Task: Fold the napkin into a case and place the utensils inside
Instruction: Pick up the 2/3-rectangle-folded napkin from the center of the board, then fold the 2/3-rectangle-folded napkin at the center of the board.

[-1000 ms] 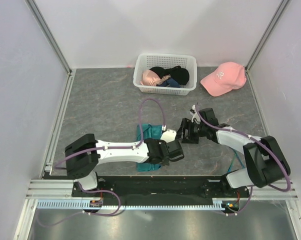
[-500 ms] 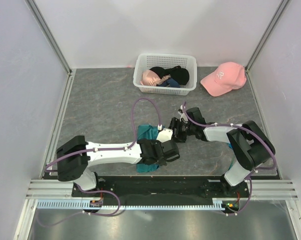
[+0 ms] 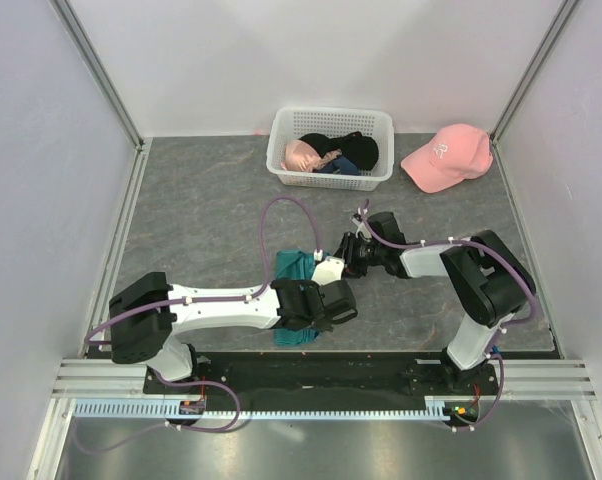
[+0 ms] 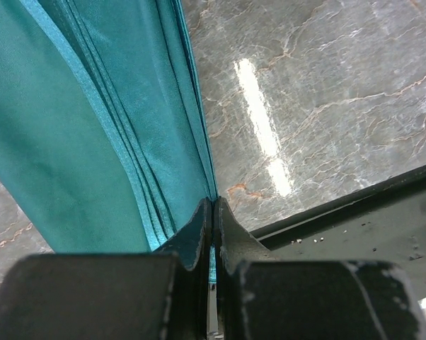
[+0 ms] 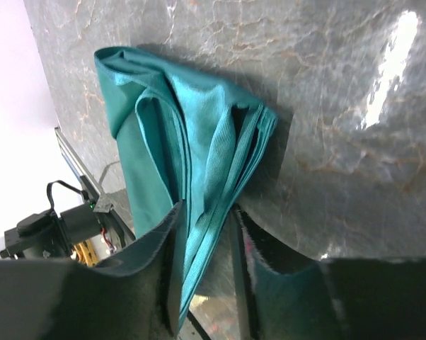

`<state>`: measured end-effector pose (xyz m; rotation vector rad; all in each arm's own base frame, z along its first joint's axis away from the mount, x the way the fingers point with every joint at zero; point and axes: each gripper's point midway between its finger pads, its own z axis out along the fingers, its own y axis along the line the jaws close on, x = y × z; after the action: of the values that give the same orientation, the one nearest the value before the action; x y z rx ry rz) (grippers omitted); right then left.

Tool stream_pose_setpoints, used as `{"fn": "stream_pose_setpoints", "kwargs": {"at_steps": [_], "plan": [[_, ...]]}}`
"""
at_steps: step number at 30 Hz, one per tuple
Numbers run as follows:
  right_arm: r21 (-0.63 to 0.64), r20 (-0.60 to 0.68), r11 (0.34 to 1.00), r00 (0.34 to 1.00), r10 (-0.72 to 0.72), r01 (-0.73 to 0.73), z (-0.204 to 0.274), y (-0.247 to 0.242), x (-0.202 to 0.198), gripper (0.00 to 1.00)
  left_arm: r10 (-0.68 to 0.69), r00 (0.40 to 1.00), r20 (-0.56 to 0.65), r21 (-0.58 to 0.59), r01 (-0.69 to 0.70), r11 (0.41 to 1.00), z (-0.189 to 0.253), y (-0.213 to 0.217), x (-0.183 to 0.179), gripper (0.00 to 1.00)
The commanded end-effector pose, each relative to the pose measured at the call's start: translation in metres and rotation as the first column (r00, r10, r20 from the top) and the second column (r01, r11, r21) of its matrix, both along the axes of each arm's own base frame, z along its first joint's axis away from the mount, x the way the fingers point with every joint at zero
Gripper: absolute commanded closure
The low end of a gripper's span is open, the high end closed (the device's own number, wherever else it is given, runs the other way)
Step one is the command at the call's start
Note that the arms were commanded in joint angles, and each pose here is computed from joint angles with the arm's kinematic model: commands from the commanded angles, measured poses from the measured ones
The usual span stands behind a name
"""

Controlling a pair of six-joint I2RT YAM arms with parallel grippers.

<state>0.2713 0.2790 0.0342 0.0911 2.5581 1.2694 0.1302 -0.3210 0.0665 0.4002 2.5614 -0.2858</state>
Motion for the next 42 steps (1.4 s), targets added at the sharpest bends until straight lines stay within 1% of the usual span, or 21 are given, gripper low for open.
{"fn": "stream_pose_setpoints", "kwargs": {"at_steps": [1,2,3,5,8,9,11,14,15,17,18,19,22,26,27,28,29,31,32,35,42], "plan": [[0.041,0.055,0.999,0.998,0.011,-0.013,0.01,0.011,0.016,0.65,0.026,1.0,0.003,-0.099,-0.026,0.995,0.014,-0.012,0.0,0.98],[0.038,0.061,0.999,0.998,0.011,-0.014,0.01,0.011,0.017,0.66,0.023,1.0,0.003,-0.1,-0.022,0.995,0.014,-0.013,-0.001,0.98],[0.034,0.062,0.999,0.998,0.009,-0.011,0.009,0.011,0.018,0.7,0.021,1.0,0.003,-0.103,-0.02,0.995,0.014,-0.014,-0.001,0.98],[0.025,0.064,1.0,0.998,0.01,-0.011,0.007,0.011,0.02,0.72,0.018,1.0,0.003,-0.111,-0.018,0.994,0.015,-0.016,-0.001,0.98],[-0.001,0.075,1.0,0.997,0.002,-0.002,0.004,0.006,0.026,0.79,0.017,1.0,0.002,-0.123,-0.017,0.992,0.017,-0.018,-0.001,0.98],[-0.02,0.078,1.0,0.997,0.008,-0.007,0.003,0.004,0.026,0.83,0.016,1.0,0.002,-0.128,-0.016,0.992,0.016,-0.019,-0.001,0.98],[-0.061,0.105,0.998,0.994,-0.002,0.009,0.004,-0.004,0.032,0.86,0.007,1.0,-0.003,-0.142,-0.008,0.99,0.017,-0.023,-0.002,0.98],[-0.136,0.128,0.991,0.992,0.016,0.002,0.004,-0.018,0.035,0.94,-0.014,1.0,-0.005,-0.166,0.013,0.986,0.019,-0.034,-0.001,0.98],[-0.159,0.116,0.987,0.993,0.017,0.002,0.002,-0.022,0.033,0.97,-0.023,1.0,-0.002,-0.178,0.022,0.984,0.02,-0.042,0.0,0.98],[-0.204,0.146,0.979,0.989,0.02,0.011,0.004,-0.033,0.036,0.98,-0.042,0.999,-0.006,-0.195,0.04,0.98,0.022,-0.051,-0.001,0.98],[-0.236,0.129,0.972,0.991,0.023,0.008,0.002,-0.039,0.032,0.98,-0.047,0.999,0.0,-0.214,0.046,0.976,0.026,-0.058,0.001,0.98],[-0.256,0.154,0.967,0.988,0.028,0.013,0.006,-0.045,0.034,0.98,-0.054,0.999,-0.006,-0.216,0.051,0.975,0.024,-0.062,0.001,0.98],[-0.311,0.166,0.95,0.986,0.03,0.024,0.012,-0.056,0.032,0.98,-0.062,0.998,-0.005,-0.238,0.059,0.97,0.022,-0.07,0.002,0.98],[-0.342,0.174,0.939,0.984,0.043,0.019,0.019,-0.061,0.031,1.0,-0.047,0.999,-0.005,-0.27,0.044,0.962,0.021,-0.068,0.001,0.98],[-0.343,0.175,0.939,0.984,0.044,0.019,0.021,-0.06,0.031,1.0,-0.034,0.999,-0.019,-0.266,0.028,0.964,0.011,-0.059,-0.003,0.98],[-0.344,0.176,0.939,0.983,0.047,0.016,0.022,-0.058,0.031,1.0,-0.025,0.999,-0.022,-0.274,0.018,0.961,0.009,-0.056,-0.003,0.98],[-0.34,0.175,0.94,0.983,0.048,0.015,0.024,-0.055,0.031,1.0,-0.021,1.0,-0.012,-0.319,0.016,0.948,0.018,-0.057,-0.003,0.98],[-0.337,0.169,0.942,0.984,0.048,0.012,0.026,-0.046,0.031,1.0,-0.012,0.999,-0.03,-0.313,0.002,0.95,0.003,-0.043,-0.009,0.98],[-0.335,0.161,0.942,0.986,0.048,0.009,0.026,-0.042,0.031,1.0,-0.013,1.0,-0.016,-0.356,0.006,0.935,0.012,-0.044,-0.009,0.98],[-0.319,0.153,0.948,0.988,0.037,0.014,0.033,-0.026,0.035,1.0,0.012,1.0,-0.024,-0.365,-0.02,0.931,-0.002,-0.026,-0.012,0.98],[-0.317,0.147,0.948,0.989,0.03,0.018,0.039,0.002,0.033,1.0,0.053,0.998,-0.017,-0.416,-0.055,0.908,0.001,-0.008,-0.014,0.98]]}}
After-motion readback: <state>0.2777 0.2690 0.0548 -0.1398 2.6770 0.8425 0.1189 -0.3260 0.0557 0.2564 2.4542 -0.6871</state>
